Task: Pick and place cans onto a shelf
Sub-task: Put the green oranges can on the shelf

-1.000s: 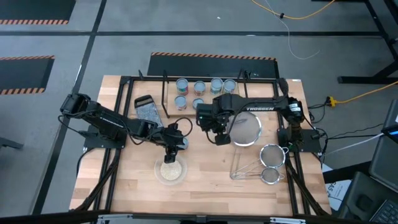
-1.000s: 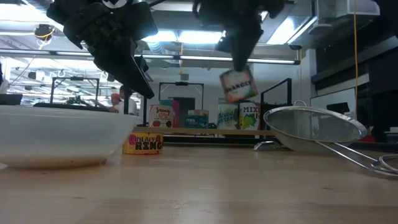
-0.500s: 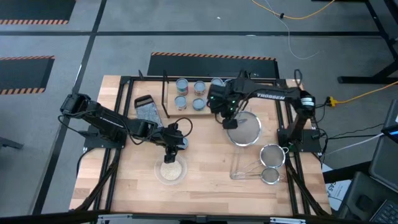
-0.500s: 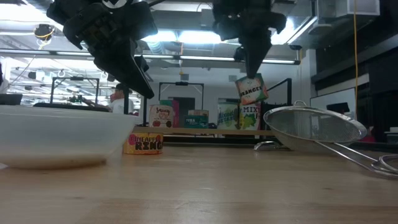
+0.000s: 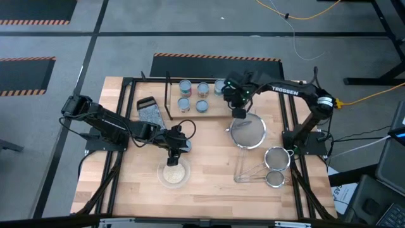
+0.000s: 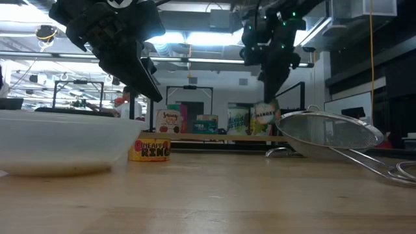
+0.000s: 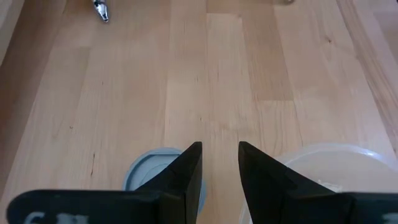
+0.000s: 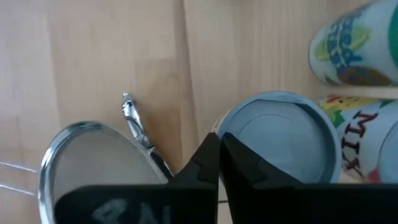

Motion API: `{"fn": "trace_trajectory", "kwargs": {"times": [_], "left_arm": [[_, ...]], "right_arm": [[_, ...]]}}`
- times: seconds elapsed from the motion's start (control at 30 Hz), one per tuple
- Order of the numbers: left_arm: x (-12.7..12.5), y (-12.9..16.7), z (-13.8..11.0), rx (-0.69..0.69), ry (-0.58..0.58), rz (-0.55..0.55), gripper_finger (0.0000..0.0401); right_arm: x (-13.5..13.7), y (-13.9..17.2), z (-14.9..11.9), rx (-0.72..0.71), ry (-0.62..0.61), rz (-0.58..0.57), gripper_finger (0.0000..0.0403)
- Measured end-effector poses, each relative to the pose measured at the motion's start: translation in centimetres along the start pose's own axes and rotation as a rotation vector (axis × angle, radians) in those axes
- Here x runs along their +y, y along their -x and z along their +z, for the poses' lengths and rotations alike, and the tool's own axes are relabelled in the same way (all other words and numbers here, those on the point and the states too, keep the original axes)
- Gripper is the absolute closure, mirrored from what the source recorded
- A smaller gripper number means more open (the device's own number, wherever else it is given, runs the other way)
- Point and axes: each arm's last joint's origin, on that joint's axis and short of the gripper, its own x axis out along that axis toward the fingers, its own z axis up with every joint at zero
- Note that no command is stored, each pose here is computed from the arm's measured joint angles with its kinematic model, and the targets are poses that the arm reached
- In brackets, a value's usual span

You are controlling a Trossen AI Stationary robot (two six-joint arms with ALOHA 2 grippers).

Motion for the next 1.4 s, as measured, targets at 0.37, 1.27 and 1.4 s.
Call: {"fn": "trace_trajectory", "kwargs": {"times": [0.37,1.27,1.4], "left_arm": [[0.0,0.0,0.0,0.0,0.0,0.0,0.0303],[0.0,0.0,0.0,0.0,0.0,0.0,0.0303],[0.0,0.0,0.0,0.0,0.0,0.0,0.0303]], "right_arm": [[-1.2,-2.1,-1.1,-0.054,-0.036,0.013,0.0393],[-1.3,-3.0,-1.7,-0.035,-0.049,0.01,0.0383],[-1.3,-3.0,-1.7,-0.033,-0.049,0.009,0.0372]]}}
